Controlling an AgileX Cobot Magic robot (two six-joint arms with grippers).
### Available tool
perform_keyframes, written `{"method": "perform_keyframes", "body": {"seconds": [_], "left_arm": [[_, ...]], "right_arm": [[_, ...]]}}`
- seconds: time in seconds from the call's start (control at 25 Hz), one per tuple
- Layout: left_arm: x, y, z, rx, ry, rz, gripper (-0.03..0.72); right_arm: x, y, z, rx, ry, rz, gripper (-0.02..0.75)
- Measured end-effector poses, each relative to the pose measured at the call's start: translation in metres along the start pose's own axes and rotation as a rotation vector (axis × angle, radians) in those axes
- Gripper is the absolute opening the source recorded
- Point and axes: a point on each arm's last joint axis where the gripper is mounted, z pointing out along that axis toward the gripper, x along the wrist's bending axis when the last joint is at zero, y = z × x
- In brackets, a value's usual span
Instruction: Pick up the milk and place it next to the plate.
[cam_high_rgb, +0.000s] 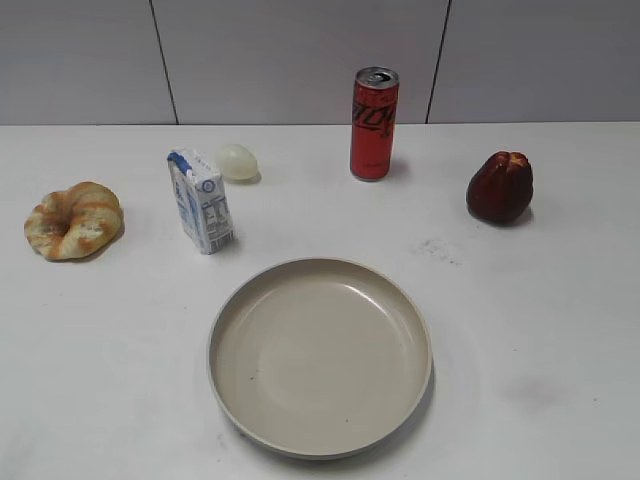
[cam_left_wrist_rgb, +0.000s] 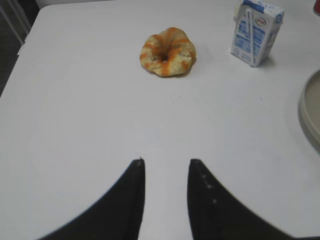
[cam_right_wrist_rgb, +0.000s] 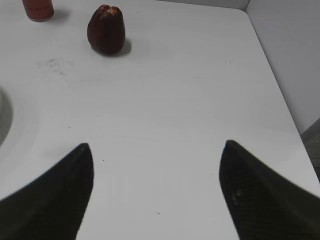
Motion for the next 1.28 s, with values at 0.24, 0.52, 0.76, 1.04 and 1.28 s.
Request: {"method": "perform_keyframes", "body": {"seconds": [0.24, 0.52, 0.76, 1.04, 1.28], "left_arm": [[0.000, 0.000, 0.000, 0.000, 0.000, 0.000, 0.228], [0.000, 0.000, 0.000, 0.000, 0.000, 0.000, 0.228], [0.000, 0.000, 0.000, 0.000, 0.000, 0.000, 0.228], [0.000, 0.000, 0.000, 0.000, 0.000, 0.000, 0.228], [0.000, 0.000, 0.000, 0.000, 0.000, 0.000, 0.228]], "right_arm": [[0.000, 0.000, 0.000, 0.000, 0.000, 0.000, 0.594], [0.000, 0.005, 0.001, 0.003, -0.001, 0.070, 0.593], [-0.003, 0.037, 0.020, -0.162, -0.008, 0.089, 0.593], [-0.005, 0.066, 0.084, -0.130, 0.015, 0.166, 0.593], [0.012, 0.082, 0.162, 0.151, 0.132, 0.191, 0.593]]}}
